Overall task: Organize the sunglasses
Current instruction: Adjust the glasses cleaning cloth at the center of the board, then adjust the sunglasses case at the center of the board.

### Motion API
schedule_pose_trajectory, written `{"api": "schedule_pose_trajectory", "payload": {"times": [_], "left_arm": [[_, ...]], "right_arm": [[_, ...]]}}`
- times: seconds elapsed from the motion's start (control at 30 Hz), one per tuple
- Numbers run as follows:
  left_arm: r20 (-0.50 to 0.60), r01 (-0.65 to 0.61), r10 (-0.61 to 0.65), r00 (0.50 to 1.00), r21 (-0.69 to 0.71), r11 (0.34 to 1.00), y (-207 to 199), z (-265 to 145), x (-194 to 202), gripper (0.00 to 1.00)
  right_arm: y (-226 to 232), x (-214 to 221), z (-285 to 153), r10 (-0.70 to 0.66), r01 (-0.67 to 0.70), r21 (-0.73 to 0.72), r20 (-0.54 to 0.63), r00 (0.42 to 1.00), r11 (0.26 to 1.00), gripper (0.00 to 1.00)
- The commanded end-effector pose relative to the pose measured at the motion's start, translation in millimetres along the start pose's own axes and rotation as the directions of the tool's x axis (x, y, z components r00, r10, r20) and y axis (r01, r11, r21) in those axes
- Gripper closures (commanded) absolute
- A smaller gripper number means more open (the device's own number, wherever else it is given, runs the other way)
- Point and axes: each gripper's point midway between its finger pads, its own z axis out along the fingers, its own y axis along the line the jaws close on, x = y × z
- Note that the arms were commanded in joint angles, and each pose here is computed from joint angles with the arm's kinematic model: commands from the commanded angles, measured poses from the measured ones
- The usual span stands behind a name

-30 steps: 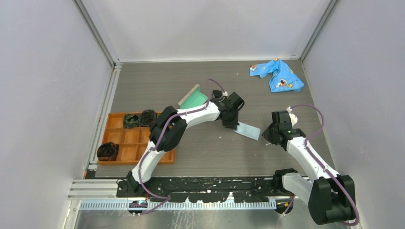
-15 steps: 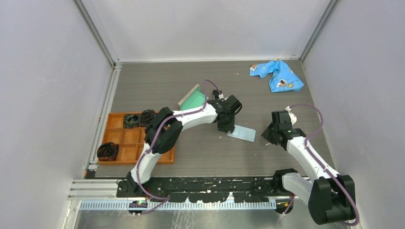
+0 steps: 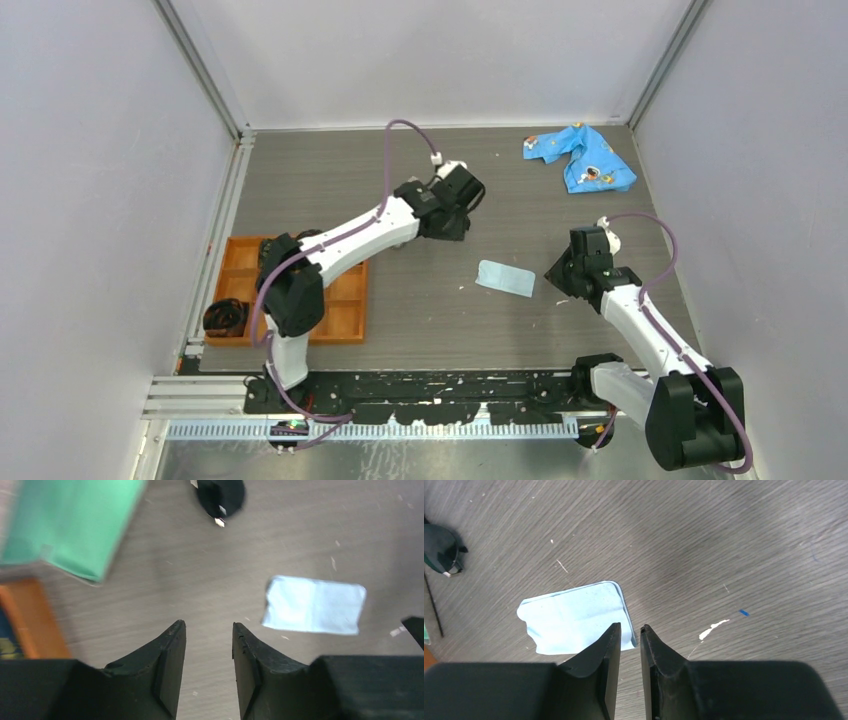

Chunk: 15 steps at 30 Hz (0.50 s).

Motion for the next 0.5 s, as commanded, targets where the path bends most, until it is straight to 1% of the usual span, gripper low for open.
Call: {"api": "schedule_pose_trajectory", "payload": {"times": [0.0, 0.07, 0.17, 0.2, 0.23, 0.27, 0.4, 0.47], "left_arm": [[0.14, -0.068, 0.101, 0.985, -0.228, 0.971, 57.4, -25.2, -46.2, 0.57], [0.147, -0.093, 0.139, 0.979, -0.286, 0.954, 67.5, -20.4, -53.9, 0.53], [0.078, -0.098, 0.124, 0.989, -0.278, 0.956, 75.9, 0.3, -59.5, 0.49], [0.081, -0.108, 0.136, 0.987, -0.284, 0.953, 76.8, 8.3, -63.4, 0.47], [0.09, -0.117, 0.15, 0.985, -0.297, 0.948, 77.6, 19.3, -65.9, 0.41], [0.103, -0.114, 0.149, 0.983, -0.288, 0.951, 76.9, 26.4, -70.1, 0.39], [0.076, -0.059, 0.077, 0.994, -0.222, 0.973, 76.9, 55.8, -80.1, 0.39], [0.051, -0.051, 0.062, 0.997, -0.195, 0.979, 75.0, 70.6, -79.7, 0.39]], "right_arm": [[30.2, -21.4, -4.6, 0.024, -0.02, -0.099, 0.042, 0.999, 0.995, 0.73], [34.8, -21.4, -2.8, 0.034, -0.03, -0.113, 0.03, 0.999, 0.993, 0.73], [38.9, -20.0, -2.3, 0.048, -0.045, -0.131, 0.019, 0.999, 0.99, 0.73], [39.0, -19.3, -2.9, 0.05, -0.047, -0.133, 0.018, 0.999, 0.99, 0.73], [37.9, -18.9, -4.0, 0.052, -0.049, -0.132, 0.019, 0.998, 0.99, 0.72], [36.5, -18.1, -5.4, 0.052, -0.049, -0.13, 0.019, 0.998, 0.99, 0.73], [30.3, -16.7, -13.4, 0.048, -0.044, -0.122, 0.032, 0.998, 0.992, 0.72], [26.3, -14.1, -14.5, 0.047, -0.043, -0.117, 0.033, 0.998, 0.992, 0.72]]}}
